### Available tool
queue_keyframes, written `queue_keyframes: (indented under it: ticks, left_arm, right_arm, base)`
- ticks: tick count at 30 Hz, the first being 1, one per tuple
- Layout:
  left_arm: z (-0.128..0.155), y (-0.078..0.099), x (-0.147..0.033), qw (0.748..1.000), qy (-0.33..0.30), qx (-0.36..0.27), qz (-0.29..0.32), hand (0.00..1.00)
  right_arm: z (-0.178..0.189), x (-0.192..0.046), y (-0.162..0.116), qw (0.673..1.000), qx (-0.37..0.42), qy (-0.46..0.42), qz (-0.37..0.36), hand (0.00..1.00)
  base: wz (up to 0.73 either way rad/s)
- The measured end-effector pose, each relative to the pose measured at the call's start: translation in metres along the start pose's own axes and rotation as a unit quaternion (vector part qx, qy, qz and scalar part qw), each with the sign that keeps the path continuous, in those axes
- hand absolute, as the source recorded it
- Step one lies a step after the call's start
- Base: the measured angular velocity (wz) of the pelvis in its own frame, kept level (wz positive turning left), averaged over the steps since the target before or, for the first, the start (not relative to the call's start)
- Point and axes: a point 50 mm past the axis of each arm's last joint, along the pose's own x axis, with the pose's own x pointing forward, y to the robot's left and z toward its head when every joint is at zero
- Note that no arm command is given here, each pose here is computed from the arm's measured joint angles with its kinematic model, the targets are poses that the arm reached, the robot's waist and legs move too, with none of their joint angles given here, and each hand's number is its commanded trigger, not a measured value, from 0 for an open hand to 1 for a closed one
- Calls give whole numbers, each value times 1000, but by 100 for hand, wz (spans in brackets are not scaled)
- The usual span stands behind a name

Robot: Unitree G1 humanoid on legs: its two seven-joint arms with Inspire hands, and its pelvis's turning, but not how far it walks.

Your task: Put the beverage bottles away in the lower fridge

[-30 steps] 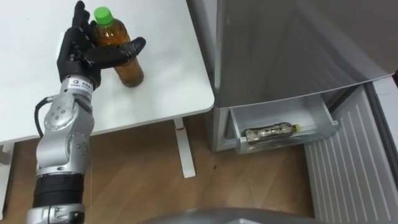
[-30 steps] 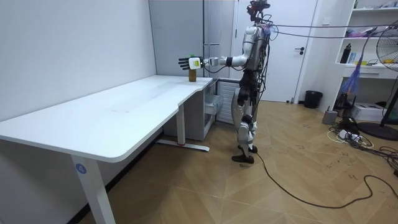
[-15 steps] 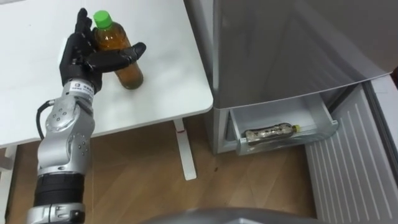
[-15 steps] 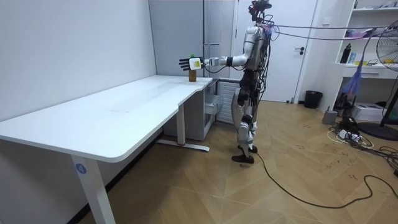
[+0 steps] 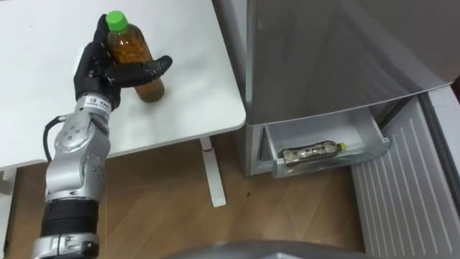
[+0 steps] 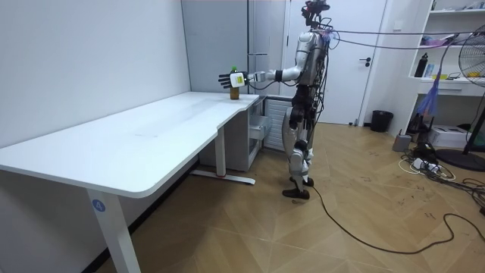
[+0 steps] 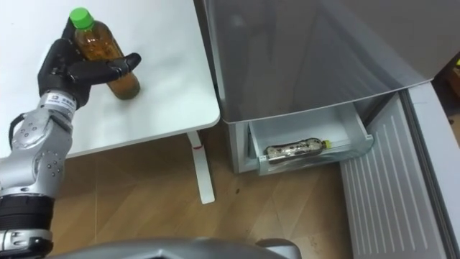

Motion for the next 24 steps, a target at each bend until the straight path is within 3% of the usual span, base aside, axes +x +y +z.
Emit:
queue_keyframes:
  ticks: [24]
  left_arm:
    - [-4,-3,2,999,26,23,-4,100]
  right_arm:
    - [7,0,-2,1000,1,2,-3,0]
  base:
    - [0]
